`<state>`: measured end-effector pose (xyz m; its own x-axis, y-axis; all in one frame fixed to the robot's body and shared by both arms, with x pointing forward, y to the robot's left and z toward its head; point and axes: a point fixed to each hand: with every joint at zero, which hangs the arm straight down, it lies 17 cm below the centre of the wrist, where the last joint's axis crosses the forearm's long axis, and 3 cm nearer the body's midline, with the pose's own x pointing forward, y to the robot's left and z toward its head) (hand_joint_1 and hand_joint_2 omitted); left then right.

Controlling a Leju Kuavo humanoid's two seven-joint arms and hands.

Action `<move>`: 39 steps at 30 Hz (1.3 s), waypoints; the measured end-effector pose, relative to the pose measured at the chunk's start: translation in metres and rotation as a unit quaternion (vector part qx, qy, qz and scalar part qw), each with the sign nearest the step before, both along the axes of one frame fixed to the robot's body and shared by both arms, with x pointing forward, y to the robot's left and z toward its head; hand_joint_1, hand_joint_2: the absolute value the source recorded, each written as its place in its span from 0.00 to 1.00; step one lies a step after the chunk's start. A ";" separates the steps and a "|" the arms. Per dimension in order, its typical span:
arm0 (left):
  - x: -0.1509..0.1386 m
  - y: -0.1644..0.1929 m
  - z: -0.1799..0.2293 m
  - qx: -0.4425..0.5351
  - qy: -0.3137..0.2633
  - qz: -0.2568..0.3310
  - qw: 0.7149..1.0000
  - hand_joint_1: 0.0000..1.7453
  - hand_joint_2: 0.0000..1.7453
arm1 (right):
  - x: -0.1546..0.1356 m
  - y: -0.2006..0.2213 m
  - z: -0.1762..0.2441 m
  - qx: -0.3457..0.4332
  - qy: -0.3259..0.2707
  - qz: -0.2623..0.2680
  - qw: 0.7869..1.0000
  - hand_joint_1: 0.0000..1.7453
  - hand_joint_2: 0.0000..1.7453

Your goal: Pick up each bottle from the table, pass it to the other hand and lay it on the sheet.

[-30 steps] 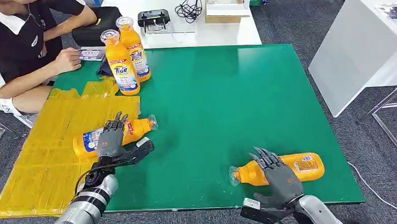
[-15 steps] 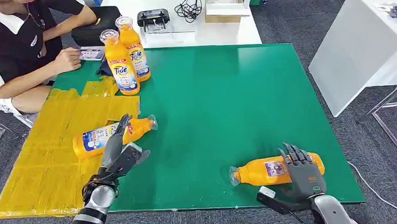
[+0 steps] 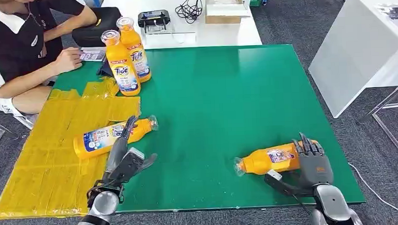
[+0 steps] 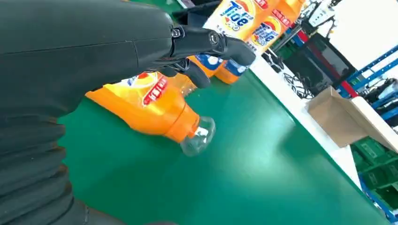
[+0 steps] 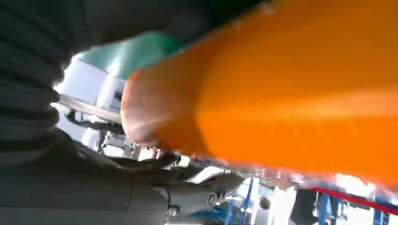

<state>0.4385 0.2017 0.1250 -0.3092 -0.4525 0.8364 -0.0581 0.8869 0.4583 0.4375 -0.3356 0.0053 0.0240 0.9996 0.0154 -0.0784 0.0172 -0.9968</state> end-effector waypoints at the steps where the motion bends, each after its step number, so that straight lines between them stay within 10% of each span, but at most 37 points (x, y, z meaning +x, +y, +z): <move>1: 0.000 -0.002 0.001 -0.002 0.000 -0.001 1.000 0.00 1.00 | 0.001 0.000 -0.001 0.001 0.001 -0.001 1.000 0.84 1.00; 18: -0.007 -0.022 0.006 -0.022 -0.008 -0.030 0.999 0.00 1.00 | 0.019 0.018 0.000 0.049 0.001 0.033 0.998 1.00 1.00; 29: -0.019 -0.052 0.017 -0.061 -0.008 -0.076 0.995 0.00 1.00 | 0.004 0.049 0.113 0.203 -0.243 0.013 0.948 1.00 1.00; 39: -0.026 -0.078 0.021 -0.087 0.002 -0.120 0.989 0.00 1.00 | -0.011 0.058 0.167 0.287 -0.318 0.008 0.904 1.00 1.00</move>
<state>0.4121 0.1238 0.1463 -0.3863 -0.2156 0.8968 0.1657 0.9403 0.2974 0.4269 -0.2778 0.1727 -0.1864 0.8227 0.5370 0.5024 0.5495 -0.6676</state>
